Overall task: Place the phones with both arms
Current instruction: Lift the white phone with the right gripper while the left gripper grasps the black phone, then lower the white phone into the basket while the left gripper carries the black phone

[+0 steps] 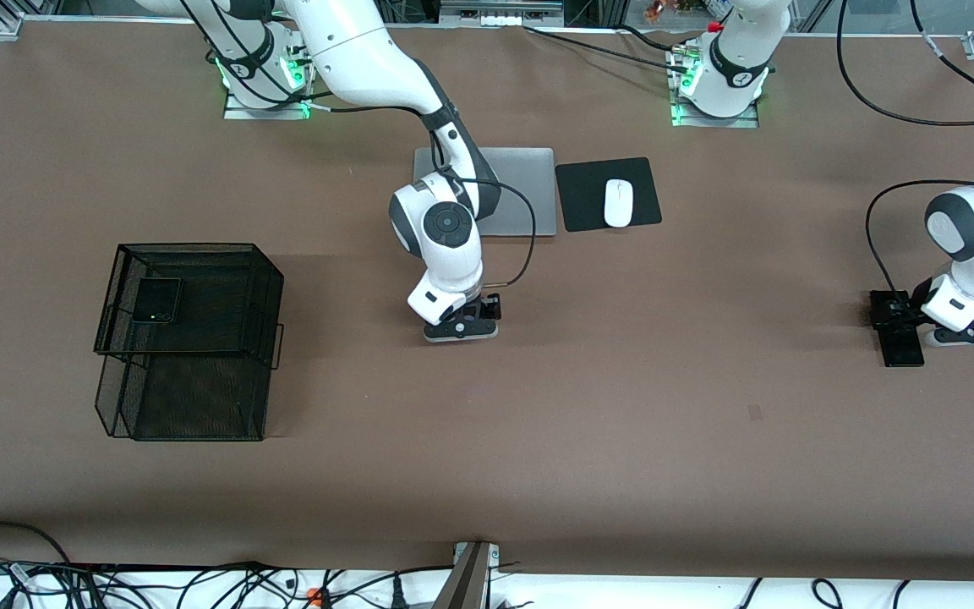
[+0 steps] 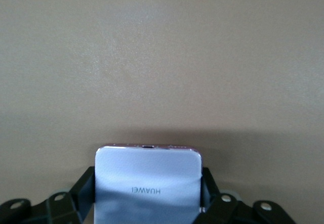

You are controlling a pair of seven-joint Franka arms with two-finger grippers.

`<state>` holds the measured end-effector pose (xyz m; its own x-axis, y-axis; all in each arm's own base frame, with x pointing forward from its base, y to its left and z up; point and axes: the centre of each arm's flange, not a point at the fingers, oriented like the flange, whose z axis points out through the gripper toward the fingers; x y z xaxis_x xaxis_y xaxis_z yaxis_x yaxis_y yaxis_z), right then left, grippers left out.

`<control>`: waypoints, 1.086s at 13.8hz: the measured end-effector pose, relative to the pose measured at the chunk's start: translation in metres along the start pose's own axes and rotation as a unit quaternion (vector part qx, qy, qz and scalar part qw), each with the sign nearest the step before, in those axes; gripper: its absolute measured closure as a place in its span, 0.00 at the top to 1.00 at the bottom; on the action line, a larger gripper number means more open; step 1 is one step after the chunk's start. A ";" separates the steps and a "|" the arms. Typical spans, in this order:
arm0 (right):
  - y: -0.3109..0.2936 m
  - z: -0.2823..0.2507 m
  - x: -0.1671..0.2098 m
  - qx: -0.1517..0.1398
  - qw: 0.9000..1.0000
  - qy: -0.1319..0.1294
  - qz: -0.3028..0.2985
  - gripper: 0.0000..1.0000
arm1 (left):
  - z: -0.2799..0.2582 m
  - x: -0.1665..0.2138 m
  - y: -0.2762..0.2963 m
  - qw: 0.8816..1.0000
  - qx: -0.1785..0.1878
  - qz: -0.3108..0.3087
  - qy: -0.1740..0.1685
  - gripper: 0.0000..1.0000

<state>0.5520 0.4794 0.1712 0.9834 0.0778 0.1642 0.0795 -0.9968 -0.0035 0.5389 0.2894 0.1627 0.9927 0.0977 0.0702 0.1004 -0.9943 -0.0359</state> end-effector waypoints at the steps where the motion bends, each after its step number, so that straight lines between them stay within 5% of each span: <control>1: 0.000 -0.001 0.001 0.000 1.000 0.001 0.000 0.83 | 0.000 0.000 0.000 1.000 -0.001 -0.002 0.000 0.81; 4: 0.025 -0.033 0.032 -0.018 1.000 0.013 0.016 0.83 | -0.003 0.012 0.010 1.000 -0.007 -0.012 0.002 0.79; 10: 0.186 -0.164 0.131 -0.087 0.995 0.037 0.004 0.83 | -0.059 0.078 0.066 0.996 -0.035 -0.054 -0.062 0.79; 15: 0.330 -0.168 0.164 -0.130 0.989 0.012 -0.067 0.83 | -0.064 0.098 0.233 0.995 -0.028 -0.047 -0.089 0.79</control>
<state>0.7121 0.1604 0.3627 0.9625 0.2120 0.1694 0.1608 -0.9483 0.2736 0.6557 0.0642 0.2250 0.9756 0.1915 -0.1076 0.1946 -0.9807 0.0184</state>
